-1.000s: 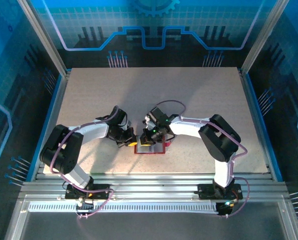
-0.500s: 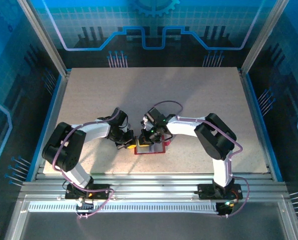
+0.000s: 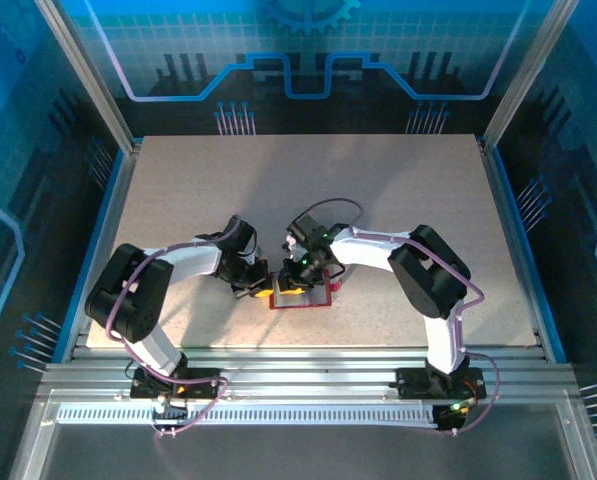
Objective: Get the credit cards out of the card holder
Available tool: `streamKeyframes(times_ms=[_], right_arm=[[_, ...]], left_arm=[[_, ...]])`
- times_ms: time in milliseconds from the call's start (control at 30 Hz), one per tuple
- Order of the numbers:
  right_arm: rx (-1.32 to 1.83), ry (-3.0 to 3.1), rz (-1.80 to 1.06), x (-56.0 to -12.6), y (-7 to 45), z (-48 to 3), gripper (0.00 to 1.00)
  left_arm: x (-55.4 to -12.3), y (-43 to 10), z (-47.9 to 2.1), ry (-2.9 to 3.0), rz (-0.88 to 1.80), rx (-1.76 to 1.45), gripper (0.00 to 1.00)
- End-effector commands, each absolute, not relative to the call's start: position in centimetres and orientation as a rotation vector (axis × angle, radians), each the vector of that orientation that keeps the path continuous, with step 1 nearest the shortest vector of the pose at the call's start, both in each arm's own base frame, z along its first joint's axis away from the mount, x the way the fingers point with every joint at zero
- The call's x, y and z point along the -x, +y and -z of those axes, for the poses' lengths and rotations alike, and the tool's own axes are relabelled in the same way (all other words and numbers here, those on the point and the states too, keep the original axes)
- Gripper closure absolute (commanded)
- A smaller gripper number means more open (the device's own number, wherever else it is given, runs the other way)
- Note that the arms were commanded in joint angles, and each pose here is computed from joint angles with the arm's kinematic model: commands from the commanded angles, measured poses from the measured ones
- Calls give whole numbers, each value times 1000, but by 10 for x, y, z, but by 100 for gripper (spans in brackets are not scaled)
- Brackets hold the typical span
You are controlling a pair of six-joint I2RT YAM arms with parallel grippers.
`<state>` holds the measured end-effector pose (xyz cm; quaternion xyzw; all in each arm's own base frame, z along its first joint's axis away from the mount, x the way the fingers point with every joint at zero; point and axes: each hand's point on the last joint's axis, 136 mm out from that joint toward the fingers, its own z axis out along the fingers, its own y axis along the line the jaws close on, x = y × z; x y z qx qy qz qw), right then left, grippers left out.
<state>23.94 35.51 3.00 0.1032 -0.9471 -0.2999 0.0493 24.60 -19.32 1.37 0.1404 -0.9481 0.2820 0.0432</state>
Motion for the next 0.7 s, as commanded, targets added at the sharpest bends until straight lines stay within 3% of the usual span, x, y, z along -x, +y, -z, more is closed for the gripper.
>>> streamKeyframes(times_ms=[0, 667], right_arm=[[-328, -2888, 775, -230, 344, -22, 76], [-402, -2964, 552, -231, 327, -30, 58]], left_arm=[[-233, -188, 2, -2869, -769, -424, 100], [-243, -196, -14, -2871, -845, -425, 100]])
